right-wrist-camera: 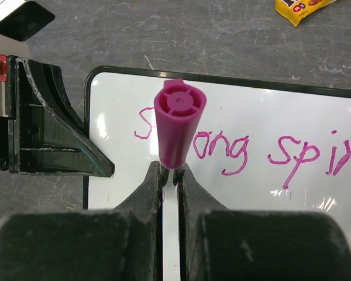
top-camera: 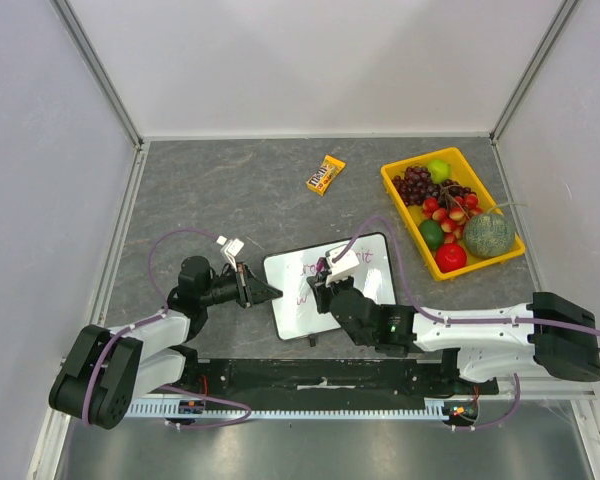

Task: Write a sentence on the whiteboard
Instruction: Write on the whiteboard marker without the cap.

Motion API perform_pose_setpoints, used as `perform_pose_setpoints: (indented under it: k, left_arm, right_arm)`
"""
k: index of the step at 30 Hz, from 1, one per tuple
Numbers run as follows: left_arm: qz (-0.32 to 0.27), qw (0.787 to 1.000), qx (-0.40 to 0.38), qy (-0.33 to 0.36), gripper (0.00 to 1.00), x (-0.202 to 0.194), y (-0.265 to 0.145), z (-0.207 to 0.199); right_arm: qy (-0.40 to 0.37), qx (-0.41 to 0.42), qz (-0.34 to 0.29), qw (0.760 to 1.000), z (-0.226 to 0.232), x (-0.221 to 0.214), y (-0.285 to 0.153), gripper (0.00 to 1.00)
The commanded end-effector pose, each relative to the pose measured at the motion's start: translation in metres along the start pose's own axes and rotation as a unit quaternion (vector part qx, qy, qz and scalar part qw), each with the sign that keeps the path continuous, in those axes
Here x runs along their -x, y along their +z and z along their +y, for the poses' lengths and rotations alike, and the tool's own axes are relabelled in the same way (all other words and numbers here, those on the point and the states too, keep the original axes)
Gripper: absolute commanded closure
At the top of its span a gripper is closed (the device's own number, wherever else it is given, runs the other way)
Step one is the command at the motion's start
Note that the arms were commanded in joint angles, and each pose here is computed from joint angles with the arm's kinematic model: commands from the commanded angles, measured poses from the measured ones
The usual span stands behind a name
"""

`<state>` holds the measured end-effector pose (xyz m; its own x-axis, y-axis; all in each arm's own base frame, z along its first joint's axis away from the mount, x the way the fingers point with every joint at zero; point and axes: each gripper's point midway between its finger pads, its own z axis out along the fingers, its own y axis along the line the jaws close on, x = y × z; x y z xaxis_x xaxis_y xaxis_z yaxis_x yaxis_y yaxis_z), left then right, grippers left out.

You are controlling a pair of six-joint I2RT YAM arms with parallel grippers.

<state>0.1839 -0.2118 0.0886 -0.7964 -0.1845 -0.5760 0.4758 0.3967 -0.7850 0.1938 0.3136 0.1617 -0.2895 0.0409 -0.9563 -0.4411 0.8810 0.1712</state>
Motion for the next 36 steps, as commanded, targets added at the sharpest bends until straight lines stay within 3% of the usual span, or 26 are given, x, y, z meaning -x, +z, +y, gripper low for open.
perform_pose_setpoints:
  k: [1, 13, 36]
  left_arm:
    - [0.000, 0.999, 0.036, -0.004, 0.98, -0.007, -0.002, 0.017]
    - [0.001, 0.999, 0.037, -0.005, 0.98, -0.008, -0.002, 0.017]
    - [0.000, 0.999, 0.037, -0.005, 0.98, -0.007, -0.002, 0.017]
  right_arm:
    - [0.006, -0.012, -0.024, 1.000, 0.001, 0.025, 0.002, 1.00]
    - [0.025, 0.008, -0.030, 0.999, -0.003, 0.035, -0.012, 1.00]
    - [0.015, -0.012, 0.008, 1.000, -0.015, -0.009, -0.002, 1.00]
